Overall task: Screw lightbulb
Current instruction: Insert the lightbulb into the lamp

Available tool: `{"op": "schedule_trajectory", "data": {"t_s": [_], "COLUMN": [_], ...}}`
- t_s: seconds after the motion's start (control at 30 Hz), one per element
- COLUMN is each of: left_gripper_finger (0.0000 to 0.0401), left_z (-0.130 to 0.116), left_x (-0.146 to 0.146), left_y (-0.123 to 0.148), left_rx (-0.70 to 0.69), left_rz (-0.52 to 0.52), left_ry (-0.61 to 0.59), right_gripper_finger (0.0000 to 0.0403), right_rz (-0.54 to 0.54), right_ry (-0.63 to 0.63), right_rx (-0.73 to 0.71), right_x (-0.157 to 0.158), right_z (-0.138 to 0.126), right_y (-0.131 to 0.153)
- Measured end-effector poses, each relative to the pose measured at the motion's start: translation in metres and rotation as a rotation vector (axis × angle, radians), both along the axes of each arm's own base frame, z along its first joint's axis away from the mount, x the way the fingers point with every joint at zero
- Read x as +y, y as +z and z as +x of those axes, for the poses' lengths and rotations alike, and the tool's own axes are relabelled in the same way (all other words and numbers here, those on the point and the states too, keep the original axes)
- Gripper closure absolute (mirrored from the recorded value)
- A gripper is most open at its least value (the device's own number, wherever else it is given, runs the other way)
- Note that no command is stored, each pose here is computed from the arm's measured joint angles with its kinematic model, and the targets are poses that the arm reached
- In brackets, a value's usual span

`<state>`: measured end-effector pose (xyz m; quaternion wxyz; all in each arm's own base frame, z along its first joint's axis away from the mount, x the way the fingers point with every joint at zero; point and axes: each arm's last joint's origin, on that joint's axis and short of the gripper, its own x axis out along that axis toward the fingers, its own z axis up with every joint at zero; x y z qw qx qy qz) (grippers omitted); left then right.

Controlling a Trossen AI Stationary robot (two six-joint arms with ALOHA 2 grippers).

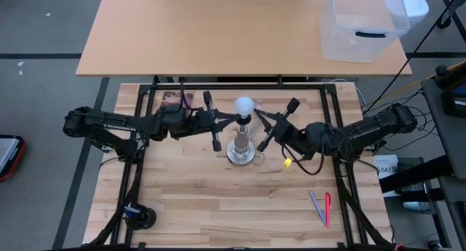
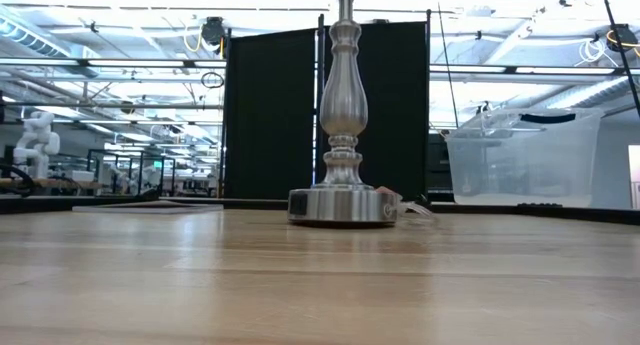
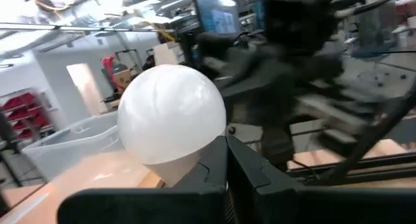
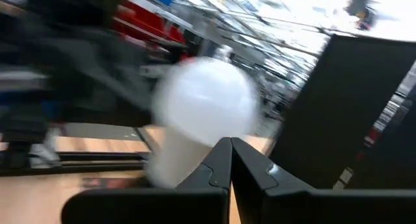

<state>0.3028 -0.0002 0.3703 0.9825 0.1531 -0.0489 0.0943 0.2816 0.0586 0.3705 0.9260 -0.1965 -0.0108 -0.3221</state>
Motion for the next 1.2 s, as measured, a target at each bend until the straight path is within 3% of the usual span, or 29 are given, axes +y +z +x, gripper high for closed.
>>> {"op": "schedule_trajectory", "data": {"t_s": [0.47, 1.0, 1.2], "left_gripper_finger": [0.0399, 0.0399, 0.0399], "left_z": [0.000, -0.010, -0.009], "left_x": [0.013, -0.023, -0.021], "left_y": [-0.010, 0.006, 0.007], "left_rx": [0.093, 0.004, -0.010], "left_rz": [-0.064, 0.016, 0.021], "left_ry": [0.109, -0.001, -0.076], "right_gripper_finger": [0.0403, 0.0403, 0.0403], "right_rz": [0.030, 0.017, -0.013], "right_ry": [0.087, -0.112, -0.042], "right_rx": [0.067, 0.050, 0.009], "right_x": [0.024, -0.006, -0.016], "right_z": [-0.004, 0.000, 0.004], "right_y": [-0.011, -0.006, -0.001]}}
